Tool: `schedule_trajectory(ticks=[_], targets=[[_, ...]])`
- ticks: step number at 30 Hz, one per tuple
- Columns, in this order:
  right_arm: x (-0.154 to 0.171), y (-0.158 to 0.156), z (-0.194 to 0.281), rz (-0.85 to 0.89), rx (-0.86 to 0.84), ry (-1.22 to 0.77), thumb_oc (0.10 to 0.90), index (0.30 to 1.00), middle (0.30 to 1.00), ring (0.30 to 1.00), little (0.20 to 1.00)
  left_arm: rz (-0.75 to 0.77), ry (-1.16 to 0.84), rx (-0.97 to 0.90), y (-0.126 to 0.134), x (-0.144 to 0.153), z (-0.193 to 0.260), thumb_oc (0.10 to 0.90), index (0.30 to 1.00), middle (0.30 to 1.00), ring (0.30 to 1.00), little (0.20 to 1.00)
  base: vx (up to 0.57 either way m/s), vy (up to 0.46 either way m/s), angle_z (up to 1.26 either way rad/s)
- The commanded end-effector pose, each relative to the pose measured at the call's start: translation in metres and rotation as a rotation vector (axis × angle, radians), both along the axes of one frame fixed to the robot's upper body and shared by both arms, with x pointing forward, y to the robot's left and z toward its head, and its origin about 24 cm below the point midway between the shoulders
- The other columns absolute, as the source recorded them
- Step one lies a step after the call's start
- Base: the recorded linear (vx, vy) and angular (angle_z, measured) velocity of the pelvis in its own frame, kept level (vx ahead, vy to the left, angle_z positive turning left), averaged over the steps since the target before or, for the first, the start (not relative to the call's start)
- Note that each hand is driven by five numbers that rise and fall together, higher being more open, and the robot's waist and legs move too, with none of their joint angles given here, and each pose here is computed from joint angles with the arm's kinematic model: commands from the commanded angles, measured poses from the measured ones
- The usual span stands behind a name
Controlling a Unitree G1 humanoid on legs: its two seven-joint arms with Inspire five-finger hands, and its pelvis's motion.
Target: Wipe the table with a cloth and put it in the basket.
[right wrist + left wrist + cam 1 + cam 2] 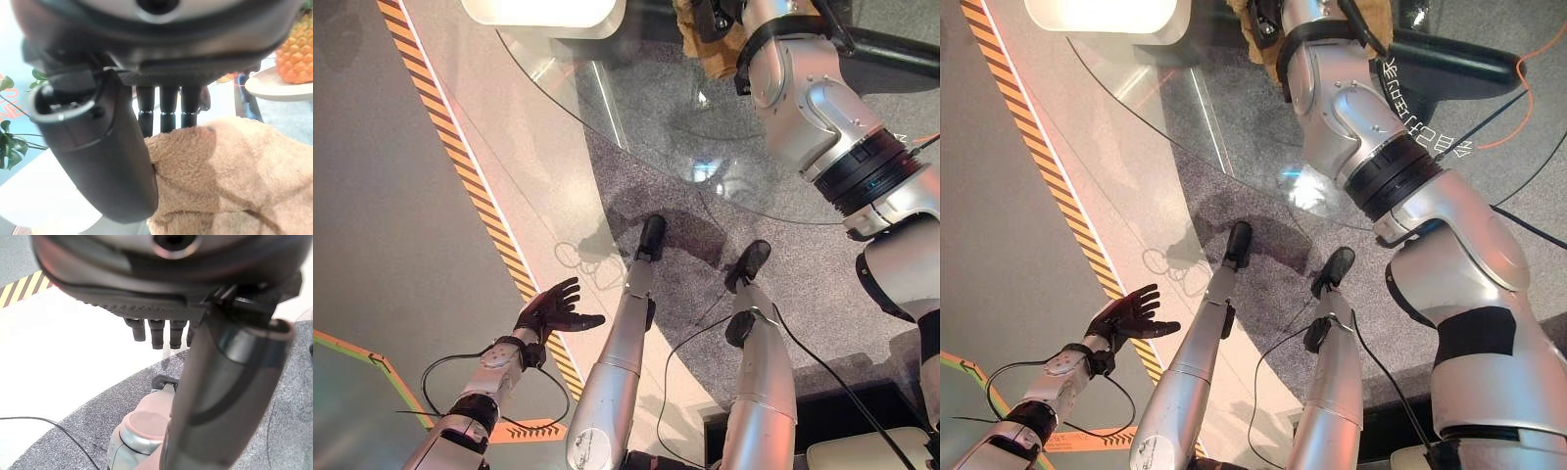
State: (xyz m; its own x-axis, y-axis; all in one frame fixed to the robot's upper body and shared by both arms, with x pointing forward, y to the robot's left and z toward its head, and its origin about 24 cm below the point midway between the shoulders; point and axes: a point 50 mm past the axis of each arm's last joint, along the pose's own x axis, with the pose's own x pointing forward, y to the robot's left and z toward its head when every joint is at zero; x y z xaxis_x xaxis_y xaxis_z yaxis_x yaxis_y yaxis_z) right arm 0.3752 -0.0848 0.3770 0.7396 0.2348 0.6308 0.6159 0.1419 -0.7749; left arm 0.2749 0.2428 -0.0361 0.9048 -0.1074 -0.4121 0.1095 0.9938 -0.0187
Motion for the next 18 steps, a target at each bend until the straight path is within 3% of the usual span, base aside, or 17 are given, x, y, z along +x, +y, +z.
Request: schedule_trajectory(ticks=[1,9,18], targets=[[-0.033,0.045,0.022,0.183,-0.1,-0.184,0.1,0.3,0.3,0.3,0.2,0.034,0.096,0.027,0.011,-0.025,-0.021,0.8,0.9,0.9,0.9,0.9,0.0,0.0,0.0],[-0.019,0.006,0.039,0.003,0.012,-0.247,0.1,0.3,0.3,0.3,0.2,0.042,0.088,0.029,0.011,-0.024,-0.02,0.8,0.9,0.9,0.9,0.9,0.0,0.0,0.0],[-0.018,-0.103,0.078,-0.315,0.289,-0.377,0.1,0.3,0.3,0.3,0.2,0.064,0.069,0.043,0.017,-0.032,-0.019,0.8,0.9,0.9,0.9,0.9,0.0,0.0,0.0]])
